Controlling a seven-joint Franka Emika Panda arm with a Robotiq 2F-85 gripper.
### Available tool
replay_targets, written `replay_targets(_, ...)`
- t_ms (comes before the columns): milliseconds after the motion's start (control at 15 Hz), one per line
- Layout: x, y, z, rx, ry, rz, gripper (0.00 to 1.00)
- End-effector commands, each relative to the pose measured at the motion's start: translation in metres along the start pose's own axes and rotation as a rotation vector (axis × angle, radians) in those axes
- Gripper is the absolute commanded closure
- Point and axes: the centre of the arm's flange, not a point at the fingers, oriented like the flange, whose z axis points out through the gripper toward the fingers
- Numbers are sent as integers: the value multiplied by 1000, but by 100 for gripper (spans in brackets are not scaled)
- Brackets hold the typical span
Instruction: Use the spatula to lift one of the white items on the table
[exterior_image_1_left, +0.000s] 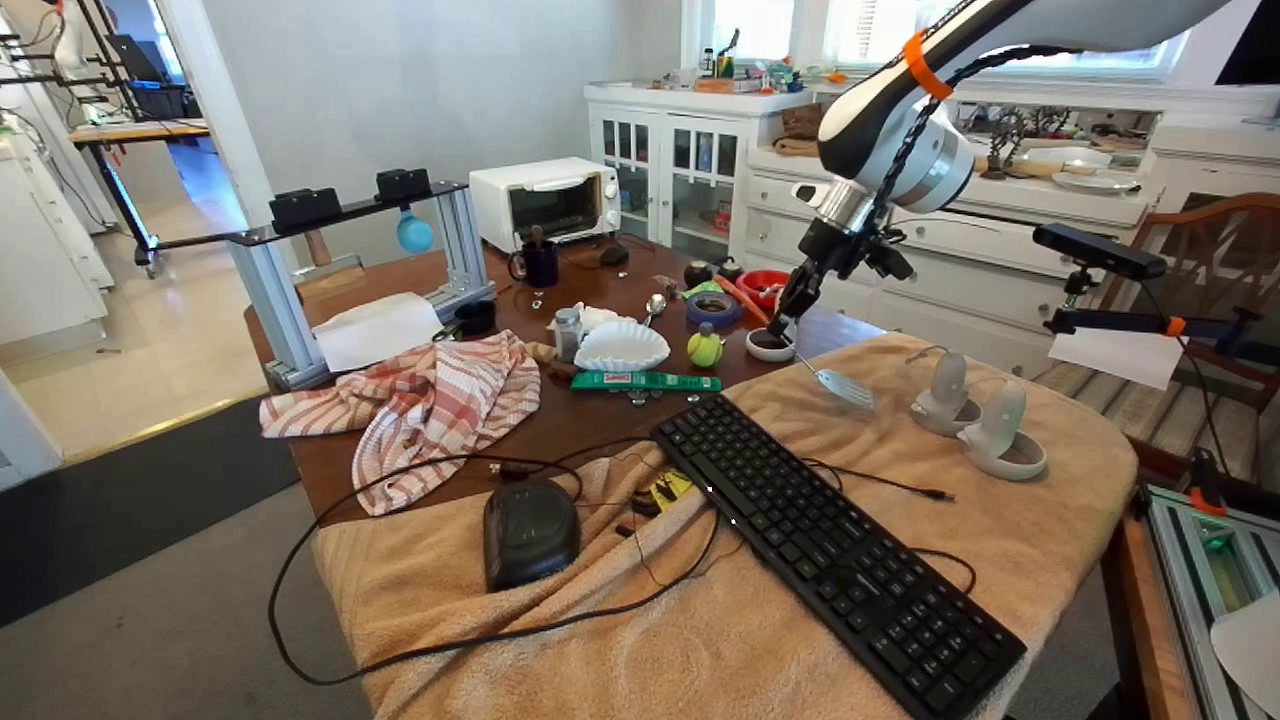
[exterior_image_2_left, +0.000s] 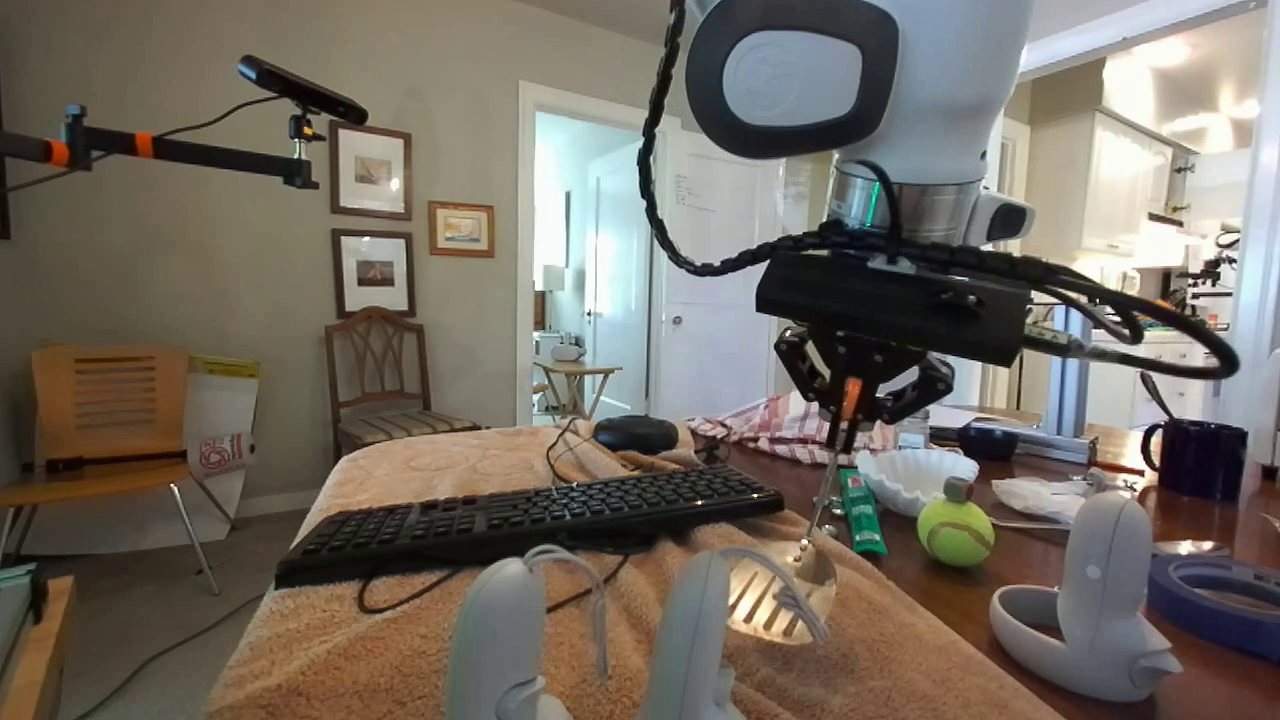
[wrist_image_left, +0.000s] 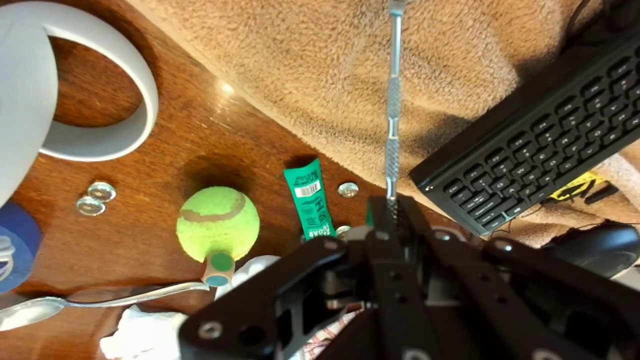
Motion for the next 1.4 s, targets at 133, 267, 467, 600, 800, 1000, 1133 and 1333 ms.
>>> replay_targets(133, -26, -24, -2, 33, 53, -38, 98)
replay_targets(267, -33, -28, -2, 34, 49, -45, 98)
replay_targets(467, -44, -25, -6, 29, 24, -42, 98)
replay_targets(600, -52, -18, -8, 16, 27, -42, 98)
replay_targets(800, -63, -13, -9, 12, 28, -56, 98)
replay_targets(1000, -69, -10, -7, 7, 44, -62, 98)
replay_targets(1133, -71, -11, -4, 11, 50, -62, 98)
replay_targets(1333, -75, -12, -3, 11, 57, -77, 98)
